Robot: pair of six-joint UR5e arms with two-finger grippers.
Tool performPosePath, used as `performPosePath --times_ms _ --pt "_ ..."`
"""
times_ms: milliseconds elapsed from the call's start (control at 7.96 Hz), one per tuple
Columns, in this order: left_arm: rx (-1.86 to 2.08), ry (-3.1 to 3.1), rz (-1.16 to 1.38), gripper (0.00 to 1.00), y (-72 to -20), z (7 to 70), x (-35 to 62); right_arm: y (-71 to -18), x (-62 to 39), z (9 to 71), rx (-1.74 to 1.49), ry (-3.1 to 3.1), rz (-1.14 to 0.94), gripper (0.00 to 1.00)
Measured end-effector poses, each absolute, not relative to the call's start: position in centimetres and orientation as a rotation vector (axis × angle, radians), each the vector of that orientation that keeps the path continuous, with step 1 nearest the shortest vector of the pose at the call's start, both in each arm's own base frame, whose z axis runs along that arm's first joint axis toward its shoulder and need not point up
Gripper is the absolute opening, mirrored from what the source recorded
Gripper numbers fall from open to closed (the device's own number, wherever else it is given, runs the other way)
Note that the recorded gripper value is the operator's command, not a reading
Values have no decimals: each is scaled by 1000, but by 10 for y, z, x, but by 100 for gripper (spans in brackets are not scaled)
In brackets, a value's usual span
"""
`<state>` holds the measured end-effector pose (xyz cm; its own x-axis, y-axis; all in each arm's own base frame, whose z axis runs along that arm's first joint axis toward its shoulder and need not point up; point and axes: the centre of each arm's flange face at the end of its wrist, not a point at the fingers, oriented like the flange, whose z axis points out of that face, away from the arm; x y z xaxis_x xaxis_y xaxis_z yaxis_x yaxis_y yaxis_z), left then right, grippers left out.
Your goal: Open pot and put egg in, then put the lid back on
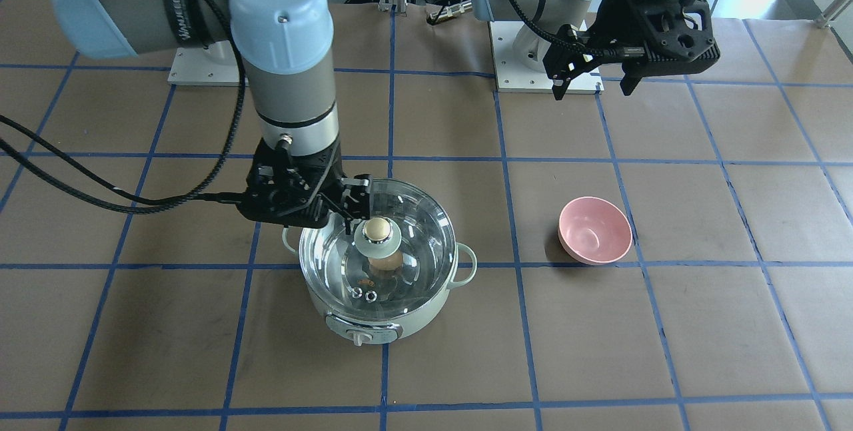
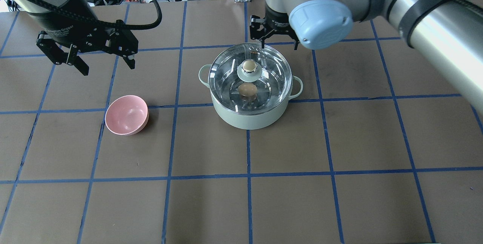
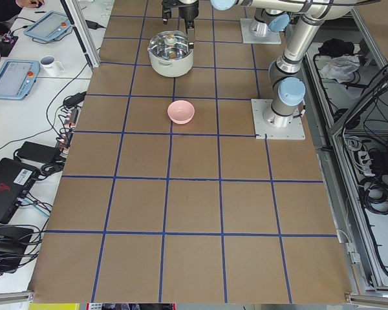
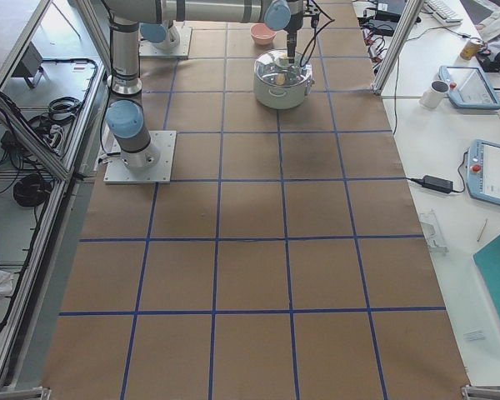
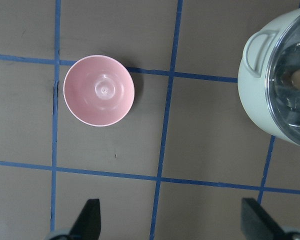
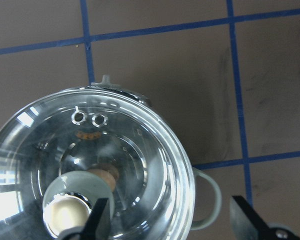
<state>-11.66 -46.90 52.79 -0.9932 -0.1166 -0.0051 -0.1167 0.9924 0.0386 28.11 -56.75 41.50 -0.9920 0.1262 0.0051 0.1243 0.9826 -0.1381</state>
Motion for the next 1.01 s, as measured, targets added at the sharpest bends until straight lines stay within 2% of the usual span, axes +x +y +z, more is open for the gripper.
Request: performPosePath --times_ms 126,628,1005 --pt "-183 3132 61 100 -469 528 -117 -564 244 438 -121 -3111 180 100" --pt "-183 3133 61 100 -469 528 -117 -508 150 527 165 -3105 129 100" --pt "-183 3133 62 100 -469 528 -117 -486 141 545 214 -3091 145 100"
